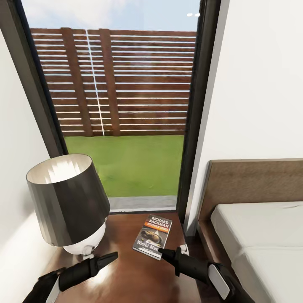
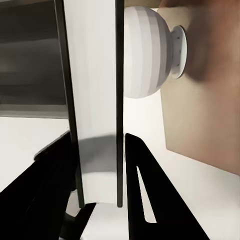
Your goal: In the bedroom, move the book from the bed onto either nightstand, and place the two sandals side by side next to the bed.
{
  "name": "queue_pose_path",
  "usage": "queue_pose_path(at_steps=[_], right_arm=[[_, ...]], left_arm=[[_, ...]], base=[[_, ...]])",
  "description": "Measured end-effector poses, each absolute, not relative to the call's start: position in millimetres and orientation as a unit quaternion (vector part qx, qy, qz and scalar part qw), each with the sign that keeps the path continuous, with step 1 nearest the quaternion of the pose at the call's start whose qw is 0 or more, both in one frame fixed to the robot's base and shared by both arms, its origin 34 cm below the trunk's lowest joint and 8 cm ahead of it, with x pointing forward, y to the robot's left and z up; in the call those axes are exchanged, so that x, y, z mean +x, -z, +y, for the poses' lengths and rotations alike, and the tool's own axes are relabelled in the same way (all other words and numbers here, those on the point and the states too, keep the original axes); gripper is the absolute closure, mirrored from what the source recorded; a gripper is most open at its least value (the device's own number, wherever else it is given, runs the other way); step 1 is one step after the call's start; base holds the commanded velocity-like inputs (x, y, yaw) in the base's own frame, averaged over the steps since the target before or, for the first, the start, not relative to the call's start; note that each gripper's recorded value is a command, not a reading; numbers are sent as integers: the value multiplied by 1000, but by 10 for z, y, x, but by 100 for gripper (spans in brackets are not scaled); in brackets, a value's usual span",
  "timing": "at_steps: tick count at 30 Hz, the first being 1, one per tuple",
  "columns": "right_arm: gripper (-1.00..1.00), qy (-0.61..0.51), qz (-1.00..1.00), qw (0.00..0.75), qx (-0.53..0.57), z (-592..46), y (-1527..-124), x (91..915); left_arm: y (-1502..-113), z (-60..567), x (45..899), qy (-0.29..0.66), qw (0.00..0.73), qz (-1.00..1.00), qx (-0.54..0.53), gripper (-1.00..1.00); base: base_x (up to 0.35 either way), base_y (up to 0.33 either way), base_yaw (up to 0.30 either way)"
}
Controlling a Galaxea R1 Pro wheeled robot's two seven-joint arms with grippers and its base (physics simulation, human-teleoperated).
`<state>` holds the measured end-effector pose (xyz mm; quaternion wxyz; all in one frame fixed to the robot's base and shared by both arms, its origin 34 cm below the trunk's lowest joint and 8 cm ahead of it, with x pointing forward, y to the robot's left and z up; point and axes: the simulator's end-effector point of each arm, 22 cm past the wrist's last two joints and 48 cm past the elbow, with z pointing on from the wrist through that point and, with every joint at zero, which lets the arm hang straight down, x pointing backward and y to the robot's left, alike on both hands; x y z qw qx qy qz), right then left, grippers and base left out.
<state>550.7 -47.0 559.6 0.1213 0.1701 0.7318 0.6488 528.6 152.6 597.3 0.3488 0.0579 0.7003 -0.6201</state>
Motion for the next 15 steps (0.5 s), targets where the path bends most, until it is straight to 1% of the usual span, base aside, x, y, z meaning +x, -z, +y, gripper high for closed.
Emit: queue_pose_path(at_steps=[6,15], right_arm=[[100,-649,732,121,170,-470,-5598,5508],[100,-648,732,122,170,-470,-5465,5480]], left_arm=[[-6300,1537,5434,623,351,696,68,-100],[-6194,1530,5416,622,352,696,70,-100]], base=[[0,0,0],[0,0,0]])
